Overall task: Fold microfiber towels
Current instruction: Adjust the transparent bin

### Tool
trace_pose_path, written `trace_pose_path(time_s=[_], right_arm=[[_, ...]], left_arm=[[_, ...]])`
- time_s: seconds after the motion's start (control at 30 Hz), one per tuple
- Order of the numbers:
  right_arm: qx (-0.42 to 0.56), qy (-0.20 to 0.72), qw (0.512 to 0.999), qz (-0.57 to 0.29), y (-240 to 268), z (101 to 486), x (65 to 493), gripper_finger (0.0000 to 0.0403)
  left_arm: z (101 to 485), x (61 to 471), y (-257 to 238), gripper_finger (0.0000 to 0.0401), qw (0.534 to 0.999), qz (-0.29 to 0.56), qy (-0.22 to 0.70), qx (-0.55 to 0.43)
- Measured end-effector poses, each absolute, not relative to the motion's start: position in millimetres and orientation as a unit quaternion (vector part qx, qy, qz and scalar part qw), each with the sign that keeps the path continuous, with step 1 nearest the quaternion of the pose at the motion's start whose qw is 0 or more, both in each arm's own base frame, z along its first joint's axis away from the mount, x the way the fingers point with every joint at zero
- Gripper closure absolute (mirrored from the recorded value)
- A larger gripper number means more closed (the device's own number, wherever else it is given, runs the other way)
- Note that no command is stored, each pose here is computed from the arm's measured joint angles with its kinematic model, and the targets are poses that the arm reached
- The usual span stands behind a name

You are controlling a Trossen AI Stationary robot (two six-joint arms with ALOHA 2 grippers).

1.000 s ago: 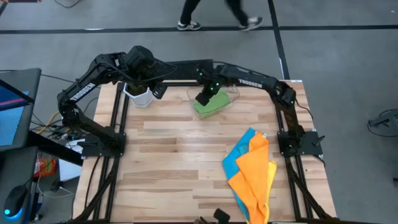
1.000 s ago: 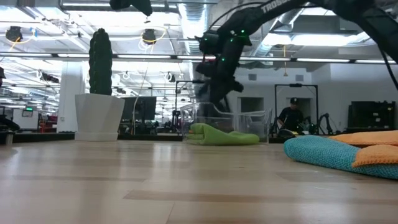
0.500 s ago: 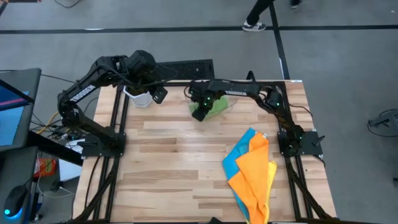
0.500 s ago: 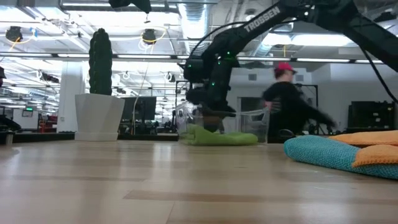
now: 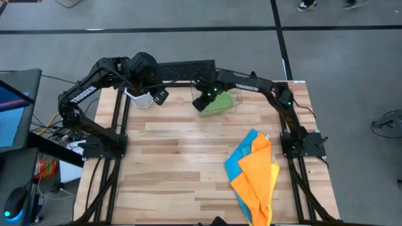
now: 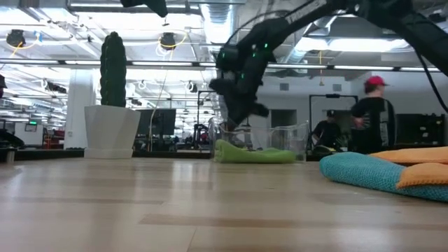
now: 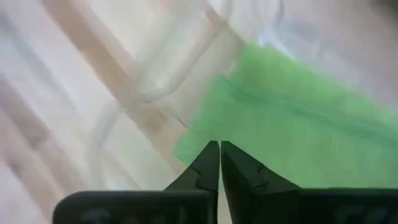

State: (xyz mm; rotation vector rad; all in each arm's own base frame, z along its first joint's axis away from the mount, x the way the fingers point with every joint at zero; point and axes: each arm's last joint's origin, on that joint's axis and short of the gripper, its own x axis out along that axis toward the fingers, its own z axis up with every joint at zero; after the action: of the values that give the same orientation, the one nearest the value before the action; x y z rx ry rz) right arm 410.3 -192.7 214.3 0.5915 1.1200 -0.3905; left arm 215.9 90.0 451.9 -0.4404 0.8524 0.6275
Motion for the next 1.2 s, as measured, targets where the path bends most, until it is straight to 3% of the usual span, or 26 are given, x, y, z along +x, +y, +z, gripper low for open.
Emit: trace_pose_path(time_s=[0.13,0.27,0.43,0.67,0.87,1.03,1.2], right_arm=[[0.238,0.523,0.802,-0.161,-189.6,251.1,389.2,0.0366],[0.211,0.549,0.795,-0.146,-178.9,311.3,335.7,0.0378],[0.200,0.546,0.803,-0.134,-141.0,343.1,286.2,0.0379],[0.216,0.524,0.803,-0.183,-93.6,296.3,245.5,0.0367],[0.269,0.515,0.781,-0.227,-92.6,240.1,223.7,0.0379],[0.283,0.489,0.788,-0.245,-104.6,227.5,221.4,0.0382],[0.291,0.473,0.789,-0.262,-114.9,229.6,216.6,0.0370]], left_arm=[[453.1,217.0,91.0,0.0369,0.846,0.299,0.398,-0.190],[456.3,217.2,89.6,0.0369,0.860,0.272,0.388,-0.189],[454.1,227.1,81.7,0.0369,0.880,0.223,0.379,-0.180],[408.9,272.4,67.5,0.0369,0.905,0.148,0.349,-0.195],[333.8,318.7,56.8,0.0369,0.919,0.093,0.318,-0.212],[265.2,348.9,61.7,0.0369,0.902,0.146,0.361,-0.188],[218.8,372.6,61.7,0.0369,0.879,0.114,0.416,-0.203]])
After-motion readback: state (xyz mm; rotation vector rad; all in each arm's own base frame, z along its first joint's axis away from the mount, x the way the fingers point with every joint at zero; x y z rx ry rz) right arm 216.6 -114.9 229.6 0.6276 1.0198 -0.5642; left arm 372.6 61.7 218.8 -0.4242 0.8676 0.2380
